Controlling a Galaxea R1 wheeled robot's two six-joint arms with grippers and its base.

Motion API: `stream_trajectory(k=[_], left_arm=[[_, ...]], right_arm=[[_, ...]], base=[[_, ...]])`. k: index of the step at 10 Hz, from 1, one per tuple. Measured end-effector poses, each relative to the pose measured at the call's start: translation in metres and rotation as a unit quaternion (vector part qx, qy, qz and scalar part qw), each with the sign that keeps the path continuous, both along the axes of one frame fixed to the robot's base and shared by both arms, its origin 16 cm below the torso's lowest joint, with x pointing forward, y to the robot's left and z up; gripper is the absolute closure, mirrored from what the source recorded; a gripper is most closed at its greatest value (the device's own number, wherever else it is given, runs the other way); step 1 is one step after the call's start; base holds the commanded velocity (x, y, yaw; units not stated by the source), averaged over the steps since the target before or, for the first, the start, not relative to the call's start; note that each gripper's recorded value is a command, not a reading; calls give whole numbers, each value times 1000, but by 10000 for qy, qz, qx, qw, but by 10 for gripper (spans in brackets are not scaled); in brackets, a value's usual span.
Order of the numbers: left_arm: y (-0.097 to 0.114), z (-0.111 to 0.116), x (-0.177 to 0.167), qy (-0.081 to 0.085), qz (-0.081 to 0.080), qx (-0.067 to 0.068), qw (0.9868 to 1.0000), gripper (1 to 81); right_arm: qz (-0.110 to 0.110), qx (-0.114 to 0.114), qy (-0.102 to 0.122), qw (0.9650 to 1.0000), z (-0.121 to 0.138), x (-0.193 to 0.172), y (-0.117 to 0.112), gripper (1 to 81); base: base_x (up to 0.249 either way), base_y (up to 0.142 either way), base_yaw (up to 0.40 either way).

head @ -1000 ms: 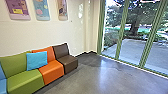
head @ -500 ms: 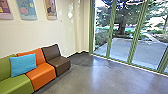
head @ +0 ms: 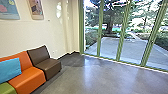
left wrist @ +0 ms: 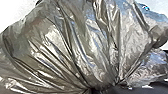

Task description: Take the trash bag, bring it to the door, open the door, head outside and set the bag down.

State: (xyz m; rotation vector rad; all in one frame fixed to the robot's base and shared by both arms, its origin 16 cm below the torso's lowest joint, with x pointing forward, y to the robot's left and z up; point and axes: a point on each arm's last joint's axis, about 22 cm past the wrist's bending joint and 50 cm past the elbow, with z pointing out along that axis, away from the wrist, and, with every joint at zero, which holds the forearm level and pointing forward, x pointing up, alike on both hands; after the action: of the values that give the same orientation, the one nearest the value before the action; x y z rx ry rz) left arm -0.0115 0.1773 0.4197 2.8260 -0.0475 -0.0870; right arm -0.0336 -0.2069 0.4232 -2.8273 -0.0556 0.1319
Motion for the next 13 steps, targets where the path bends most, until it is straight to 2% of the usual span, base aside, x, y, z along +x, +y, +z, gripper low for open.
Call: stream_trajectory(k=[13], left_arm=[[0, 0, 0, 4, -3, -2, 10000, 811]], right_arm=[[24, 25, -29, 10000, 0, 0, 4, 10]], base=[[0, 0, -288]])
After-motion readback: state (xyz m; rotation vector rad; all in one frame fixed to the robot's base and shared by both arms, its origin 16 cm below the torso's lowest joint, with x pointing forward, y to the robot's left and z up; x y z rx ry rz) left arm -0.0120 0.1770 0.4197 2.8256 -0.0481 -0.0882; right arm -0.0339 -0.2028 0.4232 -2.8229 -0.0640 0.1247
